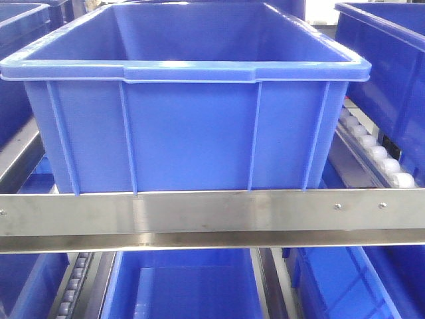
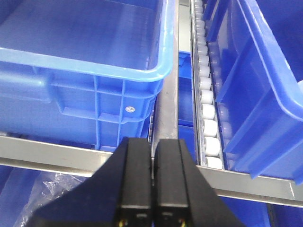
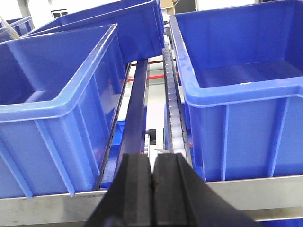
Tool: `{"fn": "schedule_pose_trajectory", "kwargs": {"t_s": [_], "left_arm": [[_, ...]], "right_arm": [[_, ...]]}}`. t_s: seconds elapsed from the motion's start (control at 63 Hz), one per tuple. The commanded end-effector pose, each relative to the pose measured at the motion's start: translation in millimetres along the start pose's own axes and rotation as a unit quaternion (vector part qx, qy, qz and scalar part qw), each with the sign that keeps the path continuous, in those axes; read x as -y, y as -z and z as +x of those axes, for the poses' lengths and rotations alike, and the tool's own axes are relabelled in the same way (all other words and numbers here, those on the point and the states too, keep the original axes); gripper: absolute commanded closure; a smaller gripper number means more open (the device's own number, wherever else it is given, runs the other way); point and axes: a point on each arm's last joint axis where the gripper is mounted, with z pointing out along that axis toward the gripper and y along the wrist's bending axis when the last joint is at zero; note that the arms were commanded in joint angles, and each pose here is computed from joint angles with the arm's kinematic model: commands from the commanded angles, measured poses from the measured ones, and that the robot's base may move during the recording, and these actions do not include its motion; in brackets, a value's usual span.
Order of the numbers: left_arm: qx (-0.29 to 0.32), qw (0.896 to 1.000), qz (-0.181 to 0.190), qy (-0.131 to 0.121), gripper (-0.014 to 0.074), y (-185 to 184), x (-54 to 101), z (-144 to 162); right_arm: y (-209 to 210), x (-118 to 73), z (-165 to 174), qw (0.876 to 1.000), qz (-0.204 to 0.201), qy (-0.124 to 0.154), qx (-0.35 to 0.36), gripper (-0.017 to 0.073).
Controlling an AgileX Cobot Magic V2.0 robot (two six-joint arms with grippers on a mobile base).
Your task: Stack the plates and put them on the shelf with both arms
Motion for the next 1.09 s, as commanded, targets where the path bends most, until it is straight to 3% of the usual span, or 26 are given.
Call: {"fn": "schedule_pose_trajectory", "kwargs": {"t_s": [0.0,0.777,0.857,0.888,0.92,1.079], "left_arm": [[0.05,0.999,0.015,0.003,0.0503,3,3.9,-15],[0.05,0.999,0.015,0.003,0.0503,3,3.9,-15],[0.053,0.997,0.002,-0.051,0.0503,3,2.1,-16],[0.053,0.998,0.005,-0.04,0.0503,3,2.5,-16],[0.052,0.999,0.013,-0.004,0.0503,4,3.6,-15],[0.074,0.996,0.003,-0.045,0.0503,19,0.4,-11]], "right_arm": [[3,-2.0,-14,0.998,-0.005,0.01,0.059,0.0511],[3,-2.0,-14,0.998,-0.005,0.01,0.059,0.0511],[3,-2.0,-14,0.998,-0.005,0.01,0.059,0.0511],[3,-2.0,-14,0.998,-0.005,0.01,0.059,0.0511],[3,-2.0,-14,0.998,-0.005,0.01,0.059,0.0511],[3,-2.0,-14,0.998,-0.005,0.01,0.059,0.0511]]}}
